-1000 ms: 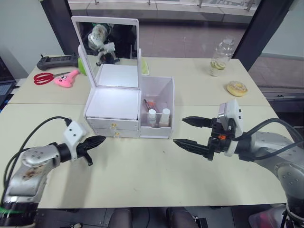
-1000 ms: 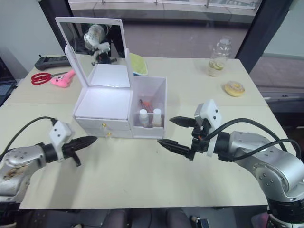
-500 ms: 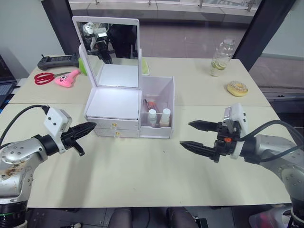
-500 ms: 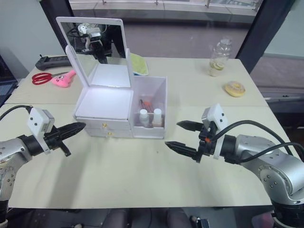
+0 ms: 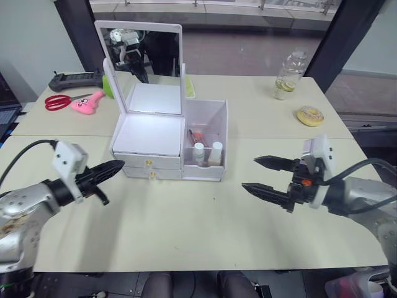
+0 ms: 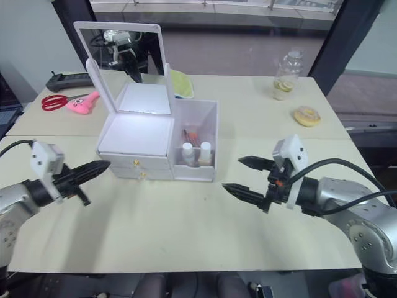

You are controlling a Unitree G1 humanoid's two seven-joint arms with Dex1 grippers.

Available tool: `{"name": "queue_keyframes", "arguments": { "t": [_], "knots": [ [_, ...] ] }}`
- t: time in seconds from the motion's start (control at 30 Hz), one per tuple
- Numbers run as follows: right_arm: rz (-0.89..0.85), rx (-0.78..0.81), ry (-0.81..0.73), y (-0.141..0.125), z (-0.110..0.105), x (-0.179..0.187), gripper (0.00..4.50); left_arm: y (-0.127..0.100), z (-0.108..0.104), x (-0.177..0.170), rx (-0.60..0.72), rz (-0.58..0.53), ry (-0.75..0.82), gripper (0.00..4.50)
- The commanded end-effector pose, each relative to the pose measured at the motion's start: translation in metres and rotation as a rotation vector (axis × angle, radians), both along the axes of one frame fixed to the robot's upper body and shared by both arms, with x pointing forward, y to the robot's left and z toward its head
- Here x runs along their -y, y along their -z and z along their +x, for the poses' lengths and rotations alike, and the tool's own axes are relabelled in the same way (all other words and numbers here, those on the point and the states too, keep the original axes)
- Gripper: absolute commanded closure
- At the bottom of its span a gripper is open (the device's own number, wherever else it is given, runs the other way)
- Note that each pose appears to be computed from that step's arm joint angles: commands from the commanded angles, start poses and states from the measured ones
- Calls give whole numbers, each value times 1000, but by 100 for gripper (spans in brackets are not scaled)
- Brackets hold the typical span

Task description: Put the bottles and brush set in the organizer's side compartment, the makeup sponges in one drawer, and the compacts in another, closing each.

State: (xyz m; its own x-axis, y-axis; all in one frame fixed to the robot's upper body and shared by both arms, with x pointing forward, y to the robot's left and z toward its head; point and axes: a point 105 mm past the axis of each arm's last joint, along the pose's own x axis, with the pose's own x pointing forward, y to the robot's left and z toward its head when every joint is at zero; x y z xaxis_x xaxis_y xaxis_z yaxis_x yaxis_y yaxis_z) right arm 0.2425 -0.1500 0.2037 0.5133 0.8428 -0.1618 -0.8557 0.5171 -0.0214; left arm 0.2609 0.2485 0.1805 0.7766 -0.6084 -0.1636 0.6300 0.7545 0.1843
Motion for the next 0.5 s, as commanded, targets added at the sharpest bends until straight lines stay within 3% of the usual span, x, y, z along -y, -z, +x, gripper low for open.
{"name": "queue_keyframes", "arguments": {
  "t": [0.03,0.17,0.3,0.4,0.5],
  "knots": [
    [-21,73,42,-14,-7,18,0,-25,-25,-16,16,-9,-1,446],
    [-65,25,154,2,-12,56,0,-28,-47,-66,-13,79,-176,446],
    [-96,-4,229,15,-17,86,0,-33,-60,-89,-19,97,-261,446],
    [-89,-16,279,19,-18,104,0,-27,-73,-105,-96,91,-314,385],
    [-75,-31,298,23,-22,113,0,-23,-82,-111,-131,115,-327,294]
  ]
}}
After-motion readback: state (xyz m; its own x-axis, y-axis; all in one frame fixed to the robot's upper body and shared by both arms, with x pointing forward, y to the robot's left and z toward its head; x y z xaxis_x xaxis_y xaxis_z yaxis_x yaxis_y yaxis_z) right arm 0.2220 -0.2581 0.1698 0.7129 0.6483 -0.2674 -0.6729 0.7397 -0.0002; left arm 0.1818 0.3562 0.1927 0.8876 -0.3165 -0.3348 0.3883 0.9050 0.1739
